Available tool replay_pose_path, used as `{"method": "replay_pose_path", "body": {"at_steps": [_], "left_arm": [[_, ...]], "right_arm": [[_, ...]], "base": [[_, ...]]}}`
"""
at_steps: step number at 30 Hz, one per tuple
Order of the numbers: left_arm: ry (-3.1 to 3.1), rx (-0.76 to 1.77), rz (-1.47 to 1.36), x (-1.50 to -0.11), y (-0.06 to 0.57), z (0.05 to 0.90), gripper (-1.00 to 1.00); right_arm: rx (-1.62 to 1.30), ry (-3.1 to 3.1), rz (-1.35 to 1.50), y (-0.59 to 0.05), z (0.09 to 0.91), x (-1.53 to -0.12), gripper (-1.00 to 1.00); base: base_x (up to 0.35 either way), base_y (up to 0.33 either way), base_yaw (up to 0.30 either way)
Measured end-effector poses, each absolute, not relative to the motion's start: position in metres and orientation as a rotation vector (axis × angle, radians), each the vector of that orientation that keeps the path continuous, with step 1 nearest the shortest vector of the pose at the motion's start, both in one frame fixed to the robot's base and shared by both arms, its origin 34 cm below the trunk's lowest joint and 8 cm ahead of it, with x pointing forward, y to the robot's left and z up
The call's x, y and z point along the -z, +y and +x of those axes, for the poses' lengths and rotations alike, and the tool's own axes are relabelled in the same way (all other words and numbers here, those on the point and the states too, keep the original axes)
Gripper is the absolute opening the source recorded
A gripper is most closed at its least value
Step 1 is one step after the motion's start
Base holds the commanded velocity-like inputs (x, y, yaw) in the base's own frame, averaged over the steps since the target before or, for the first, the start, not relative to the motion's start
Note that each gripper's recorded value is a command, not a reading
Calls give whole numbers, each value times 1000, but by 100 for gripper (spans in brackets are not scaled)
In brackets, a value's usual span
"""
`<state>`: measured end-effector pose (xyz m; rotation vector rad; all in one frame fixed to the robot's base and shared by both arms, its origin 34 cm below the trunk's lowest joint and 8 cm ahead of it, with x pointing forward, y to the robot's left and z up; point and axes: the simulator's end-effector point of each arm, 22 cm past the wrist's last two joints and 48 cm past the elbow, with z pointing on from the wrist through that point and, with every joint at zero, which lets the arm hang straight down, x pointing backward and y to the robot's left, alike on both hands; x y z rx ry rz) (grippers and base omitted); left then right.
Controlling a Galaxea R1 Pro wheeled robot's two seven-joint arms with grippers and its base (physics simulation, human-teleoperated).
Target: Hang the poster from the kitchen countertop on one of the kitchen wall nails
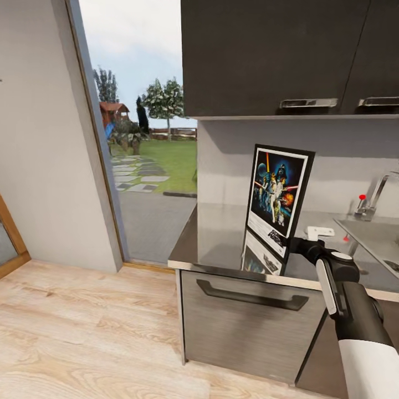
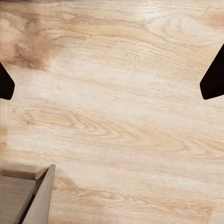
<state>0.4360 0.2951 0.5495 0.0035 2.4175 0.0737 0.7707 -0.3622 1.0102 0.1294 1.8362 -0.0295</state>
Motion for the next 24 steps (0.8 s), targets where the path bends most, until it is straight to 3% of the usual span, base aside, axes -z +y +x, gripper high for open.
{"method": "replay_pose_path", "body": {"at_steps": [24], "left_arm": [[2417, -74, 3, -550, 295, 436, 100]], "right_arm": [[-7, 1836, 95, -353, 771, -1011, 100]], "base": [[25, -1, 0]]}}
